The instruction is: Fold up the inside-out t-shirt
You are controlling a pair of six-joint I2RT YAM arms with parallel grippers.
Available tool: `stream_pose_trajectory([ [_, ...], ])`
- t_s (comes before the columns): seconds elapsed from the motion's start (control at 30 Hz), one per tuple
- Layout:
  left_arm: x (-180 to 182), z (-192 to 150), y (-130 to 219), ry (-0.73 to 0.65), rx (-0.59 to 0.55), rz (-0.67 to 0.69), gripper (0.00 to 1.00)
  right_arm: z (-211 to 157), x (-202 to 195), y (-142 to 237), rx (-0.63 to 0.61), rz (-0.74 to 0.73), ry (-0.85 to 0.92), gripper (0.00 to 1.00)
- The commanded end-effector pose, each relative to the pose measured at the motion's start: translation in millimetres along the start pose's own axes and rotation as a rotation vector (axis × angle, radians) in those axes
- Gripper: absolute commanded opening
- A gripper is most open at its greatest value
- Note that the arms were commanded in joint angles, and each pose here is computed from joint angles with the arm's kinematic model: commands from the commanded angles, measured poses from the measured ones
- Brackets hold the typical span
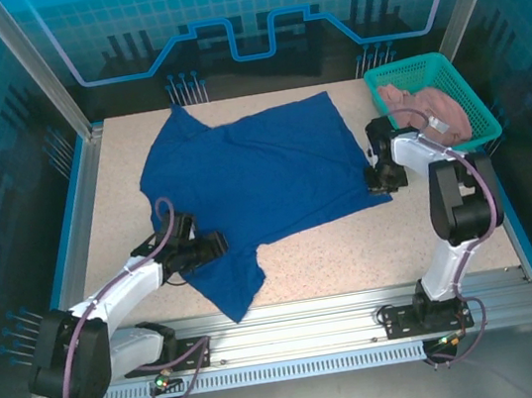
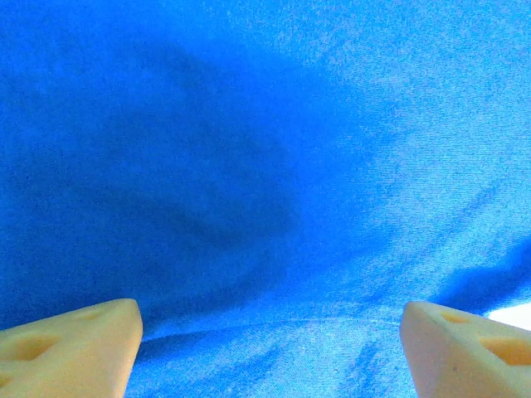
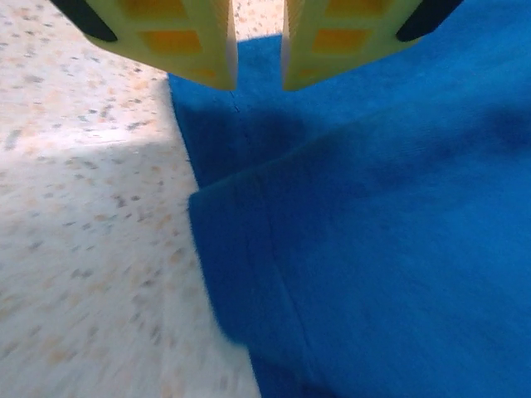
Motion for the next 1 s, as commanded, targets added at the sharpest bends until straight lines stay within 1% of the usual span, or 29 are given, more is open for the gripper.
stream_pose_trajectory([
  [0.0,2,-3,1,-0.005,0.005,0.02,0.83,-4,-6,-19,0.073,-0.043,-0.014,0.19],
  [0.1,2,-1,1,0.003,-0.001,0.015,0.83,-6,-12,-23,0.105,-0.116,-0.013,0.17],
  [0.17,2,3,1,0.019,-0.009,0.006,0.83,-13,-21,-22,0.117,-0.185,-0.016,0.17],
  [0.27,6,12,0,0.05,-0.028,-0.013,0.83,-27,-32,-17,0.126,-0.248,-0.034,0.17],
  [0.43,12,36,-8,0.112,-0.035,-0.033,0.84,-50,-38,-13,0.145,-0.239,-0.074,0.19],
  [0.5,13,44,-15,0.13,-0.035,-0.045,0.84,-56,-36,-11,0.146,-0.217,-0.071,0.2],
  [0.63,14,59,-28,0.141,-0.025,-0.029,0.84,-58,-22,-10,0.159,-0.12,-0.059,0.21],
  [0.73,18,69,-30,0.155,-0.038,-0.014,0.84,-52,-15,-3,0.127,-0.087,-0.048,0.21],
  [0.77,19,73,-29,0.16,-0.049,-0.009,0.84,-49,-14,1,0.108,-0.077,-0.046,0.21],
  [0.83,21,84,-20,0.167,-0.084,0.0,0.84,-38,-8,16,0.041,-0.032,-0.04,0.24],
  [0.9,19,95,-5,0.158,-0.13,0.014,0.84,-28,1,33,-0.031,0.04,-0.031,0.28],
  [0.97,14,102,10,0.16,-0.18,-0.003,0.84,-18,14,49,-0.097,0.128,-0.021,0.32],
])
Point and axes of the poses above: each hand's point on the last joint's axis, 136 mm out from that joint toward the fingers, its own y axis back along the fingers, its own x axis along the line the jaws close on, z = x × y, the point moved 8 cm from there along y, back along the fingers, and after that the axes turned 12 degrees about -y, right-handed, at the moved point
